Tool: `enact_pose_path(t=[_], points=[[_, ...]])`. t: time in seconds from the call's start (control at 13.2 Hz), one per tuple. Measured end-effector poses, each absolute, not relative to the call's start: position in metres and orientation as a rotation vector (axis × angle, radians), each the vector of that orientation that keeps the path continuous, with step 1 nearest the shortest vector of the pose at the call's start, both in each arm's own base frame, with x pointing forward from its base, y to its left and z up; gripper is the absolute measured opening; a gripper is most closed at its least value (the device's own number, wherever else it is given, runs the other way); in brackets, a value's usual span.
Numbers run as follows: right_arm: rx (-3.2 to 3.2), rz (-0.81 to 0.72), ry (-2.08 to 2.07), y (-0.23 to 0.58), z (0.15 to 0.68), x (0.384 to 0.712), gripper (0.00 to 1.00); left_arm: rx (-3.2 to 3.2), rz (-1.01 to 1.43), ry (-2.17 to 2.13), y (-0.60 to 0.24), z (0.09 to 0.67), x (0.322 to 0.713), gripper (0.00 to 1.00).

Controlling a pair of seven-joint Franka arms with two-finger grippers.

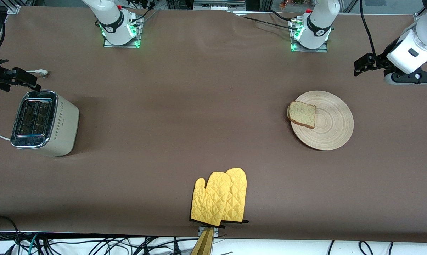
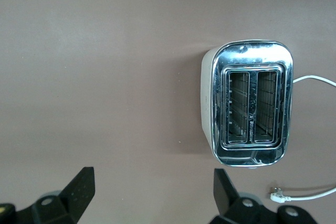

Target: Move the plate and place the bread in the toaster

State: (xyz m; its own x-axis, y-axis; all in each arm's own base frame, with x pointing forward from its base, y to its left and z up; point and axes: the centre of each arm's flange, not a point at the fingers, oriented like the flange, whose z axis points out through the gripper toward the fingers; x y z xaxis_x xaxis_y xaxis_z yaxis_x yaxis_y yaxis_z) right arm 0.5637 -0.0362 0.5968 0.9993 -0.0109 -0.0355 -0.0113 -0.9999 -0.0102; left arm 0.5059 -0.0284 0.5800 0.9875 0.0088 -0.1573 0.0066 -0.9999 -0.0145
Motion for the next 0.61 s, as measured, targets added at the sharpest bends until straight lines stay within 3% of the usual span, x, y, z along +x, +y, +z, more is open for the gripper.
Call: enact_pose_path(t=[0.61], points=[[-3.131, 0.056, 0.017, -0.036, 0.597, 0.564, 1.00, -3.116, 0.293, -0.041, -0.020, 0.566, 0.506, 1.00]])
